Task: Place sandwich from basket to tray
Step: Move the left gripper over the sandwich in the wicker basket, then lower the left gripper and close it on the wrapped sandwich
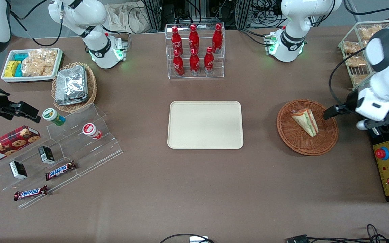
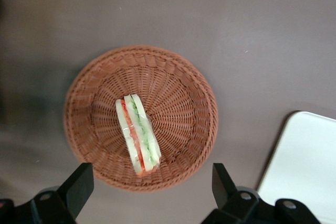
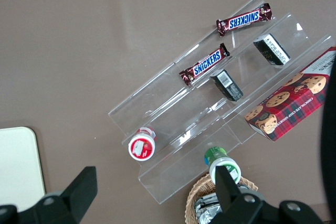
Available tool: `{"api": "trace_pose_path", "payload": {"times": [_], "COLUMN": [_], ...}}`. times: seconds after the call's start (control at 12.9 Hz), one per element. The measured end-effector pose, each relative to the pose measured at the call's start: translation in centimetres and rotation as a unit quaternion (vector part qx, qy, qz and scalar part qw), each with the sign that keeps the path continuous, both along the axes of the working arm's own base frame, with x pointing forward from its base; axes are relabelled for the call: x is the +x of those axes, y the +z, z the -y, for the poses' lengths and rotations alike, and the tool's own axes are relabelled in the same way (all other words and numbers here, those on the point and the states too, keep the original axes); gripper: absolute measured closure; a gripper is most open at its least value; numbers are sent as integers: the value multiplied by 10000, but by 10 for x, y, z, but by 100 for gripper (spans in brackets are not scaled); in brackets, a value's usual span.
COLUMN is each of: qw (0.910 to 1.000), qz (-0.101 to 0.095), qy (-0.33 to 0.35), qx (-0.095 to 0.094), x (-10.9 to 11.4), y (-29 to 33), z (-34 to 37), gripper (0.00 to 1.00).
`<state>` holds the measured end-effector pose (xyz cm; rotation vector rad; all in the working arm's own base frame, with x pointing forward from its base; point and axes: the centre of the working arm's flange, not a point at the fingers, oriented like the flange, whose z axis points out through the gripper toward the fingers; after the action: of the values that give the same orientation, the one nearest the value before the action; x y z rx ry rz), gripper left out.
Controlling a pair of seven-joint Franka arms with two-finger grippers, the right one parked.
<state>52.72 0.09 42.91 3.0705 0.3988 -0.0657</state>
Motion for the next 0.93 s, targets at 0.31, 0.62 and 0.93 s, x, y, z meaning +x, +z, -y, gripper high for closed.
{"api": "trace_pose_path", "payload": {"times": [0.31,0.62,0.93], "qw": [10000,9999,9999], "qz": [30,33,-56], "qy": [65,106,107], "qx": [38,72,77], "x": [-33,-67,-77], "y": [-82,-157,-200], "z": [0,-2,-1], "gripper": [0,0,1]}}
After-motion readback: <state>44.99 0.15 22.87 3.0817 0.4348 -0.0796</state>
